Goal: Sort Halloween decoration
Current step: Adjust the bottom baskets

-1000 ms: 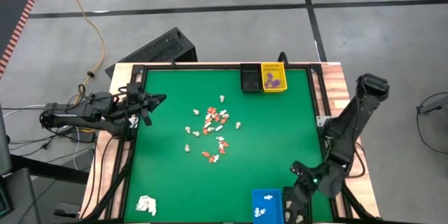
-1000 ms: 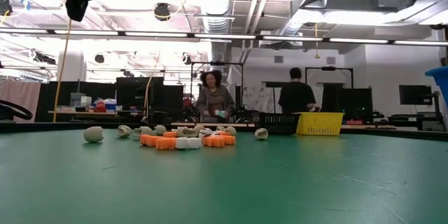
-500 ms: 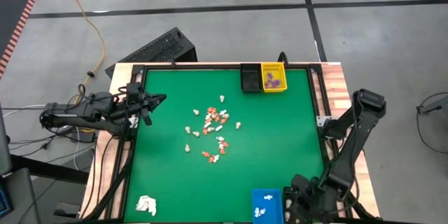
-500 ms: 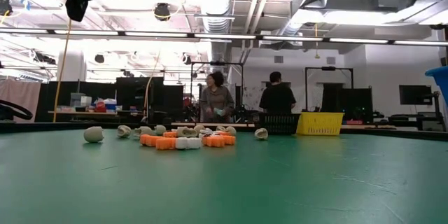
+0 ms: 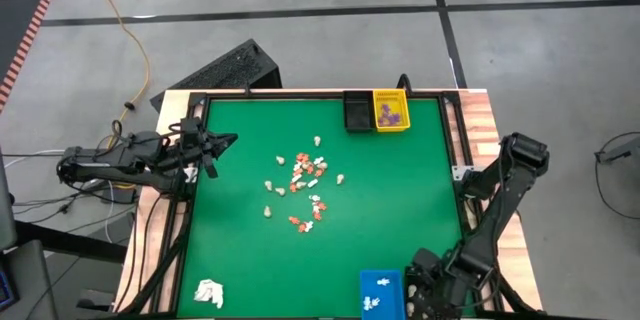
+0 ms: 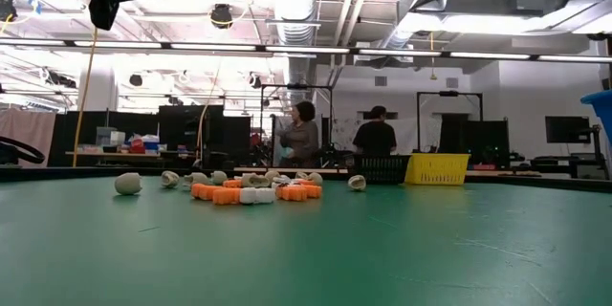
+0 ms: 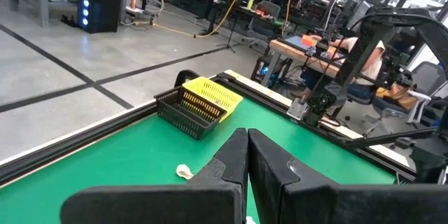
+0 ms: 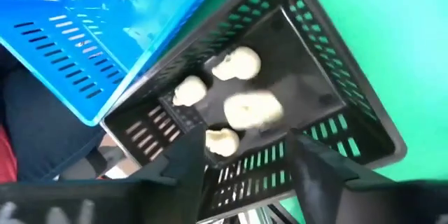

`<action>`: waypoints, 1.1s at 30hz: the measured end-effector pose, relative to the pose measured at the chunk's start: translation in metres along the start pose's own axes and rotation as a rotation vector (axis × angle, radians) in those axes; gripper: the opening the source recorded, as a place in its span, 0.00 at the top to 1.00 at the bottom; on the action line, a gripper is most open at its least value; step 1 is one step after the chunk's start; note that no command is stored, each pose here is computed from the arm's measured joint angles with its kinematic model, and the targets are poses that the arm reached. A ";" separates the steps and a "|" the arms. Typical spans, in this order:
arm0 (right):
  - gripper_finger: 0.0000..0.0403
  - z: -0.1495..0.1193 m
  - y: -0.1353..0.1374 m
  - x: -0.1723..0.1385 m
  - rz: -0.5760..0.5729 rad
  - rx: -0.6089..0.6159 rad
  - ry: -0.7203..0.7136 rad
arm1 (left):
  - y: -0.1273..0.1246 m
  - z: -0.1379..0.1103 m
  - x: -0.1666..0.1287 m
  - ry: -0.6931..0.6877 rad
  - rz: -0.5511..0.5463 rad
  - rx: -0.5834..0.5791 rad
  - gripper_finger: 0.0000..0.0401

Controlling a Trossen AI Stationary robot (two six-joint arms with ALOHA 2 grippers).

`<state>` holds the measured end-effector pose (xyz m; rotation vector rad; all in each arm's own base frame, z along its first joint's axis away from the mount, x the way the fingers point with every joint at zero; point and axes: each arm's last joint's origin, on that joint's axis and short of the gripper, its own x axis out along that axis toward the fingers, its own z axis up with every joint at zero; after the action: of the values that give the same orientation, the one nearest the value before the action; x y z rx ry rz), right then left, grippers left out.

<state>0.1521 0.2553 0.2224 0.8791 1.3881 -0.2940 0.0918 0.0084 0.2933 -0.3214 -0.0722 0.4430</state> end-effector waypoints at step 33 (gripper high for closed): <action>0.89 0.005 -0.023 -0.012 -0.226 -0.062 0.092 | 0.002 -0.005 0.000 0.050 0.017 0.041 1.00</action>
<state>0.1377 0.2332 0.2253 0.6919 1.5774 -0.3843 0.0916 0.0084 0.2876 -0.2924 -0.0112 0.4524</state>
